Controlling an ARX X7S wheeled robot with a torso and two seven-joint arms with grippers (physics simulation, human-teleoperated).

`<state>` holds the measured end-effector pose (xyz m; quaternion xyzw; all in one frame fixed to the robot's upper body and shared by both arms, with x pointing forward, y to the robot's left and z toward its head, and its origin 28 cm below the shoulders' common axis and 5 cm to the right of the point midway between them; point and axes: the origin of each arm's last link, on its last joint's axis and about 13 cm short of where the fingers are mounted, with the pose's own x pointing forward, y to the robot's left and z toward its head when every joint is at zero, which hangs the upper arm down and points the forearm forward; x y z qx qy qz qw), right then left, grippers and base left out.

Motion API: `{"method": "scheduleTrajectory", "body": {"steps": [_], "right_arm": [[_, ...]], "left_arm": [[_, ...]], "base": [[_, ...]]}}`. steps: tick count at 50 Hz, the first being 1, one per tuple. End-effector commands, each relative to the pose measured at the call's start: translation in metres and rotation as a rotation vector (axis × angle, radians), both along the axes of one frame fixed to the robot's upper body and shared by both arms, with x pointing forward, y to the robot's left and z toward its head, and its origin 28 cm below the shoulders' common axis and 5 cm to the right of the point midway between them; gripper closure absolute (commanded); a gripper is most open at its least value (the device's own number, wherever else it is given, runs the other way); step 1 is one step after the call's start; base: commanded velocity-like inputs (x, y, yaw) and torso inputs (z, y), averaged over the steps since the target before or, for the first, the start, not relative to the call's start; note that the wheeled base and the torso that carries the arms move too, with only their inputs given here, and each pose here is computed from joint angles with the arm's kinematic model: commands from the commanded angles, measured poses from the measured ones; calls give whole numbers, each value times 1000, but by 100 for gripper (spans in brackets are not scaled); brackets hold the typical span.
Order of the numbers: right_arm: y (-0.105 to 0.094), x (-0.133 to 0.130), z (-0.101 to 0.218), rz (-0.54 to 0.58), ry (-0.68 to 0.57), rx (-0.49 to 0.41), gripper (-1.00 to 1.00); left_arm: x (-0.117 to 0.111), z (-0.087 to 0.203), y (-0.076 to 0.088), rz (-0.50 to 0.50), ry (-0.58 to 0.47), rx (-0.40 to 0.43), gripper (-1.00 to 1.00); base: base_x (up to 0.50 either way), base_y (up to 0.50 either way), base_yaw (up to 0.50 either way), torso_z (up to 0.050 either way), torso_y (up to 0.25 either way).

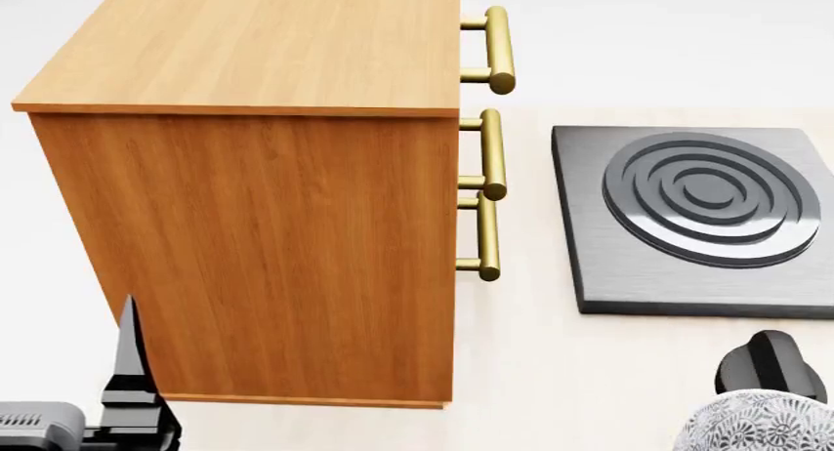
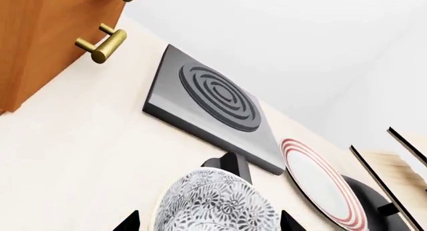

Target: Put the bowl on the top of the cabinet.

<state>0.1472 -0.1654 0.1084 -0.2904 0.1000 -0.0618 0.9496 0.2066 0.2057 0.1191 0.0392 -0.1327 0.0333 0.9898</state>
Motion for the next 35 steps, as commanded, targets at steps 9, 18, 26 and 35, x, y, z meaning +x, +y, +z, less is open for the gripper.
{"method": "scheduleTrajectory", "body": {"steps": [9,18,26,35], "right_arm": [[-2,-1,-11,-7,33,5,-100],[-2,-1,-11,-8,36,11,-100],[-2,0,-15,-3,52,17,-100],[-2,0,-19,-1,67,22,-100]], "left_arm": [[1,-1,0,0,3,2,-100],[1,-3,0,0,7,1,-100],[2,-3,-1,1,8,3,-100],[2,-3,-1,0,11,4,-100]], "base": [[0,0,0,0,0],[0,0,0,0,0],[0,0,0,0,0],[0,0,0,0,0]]}}
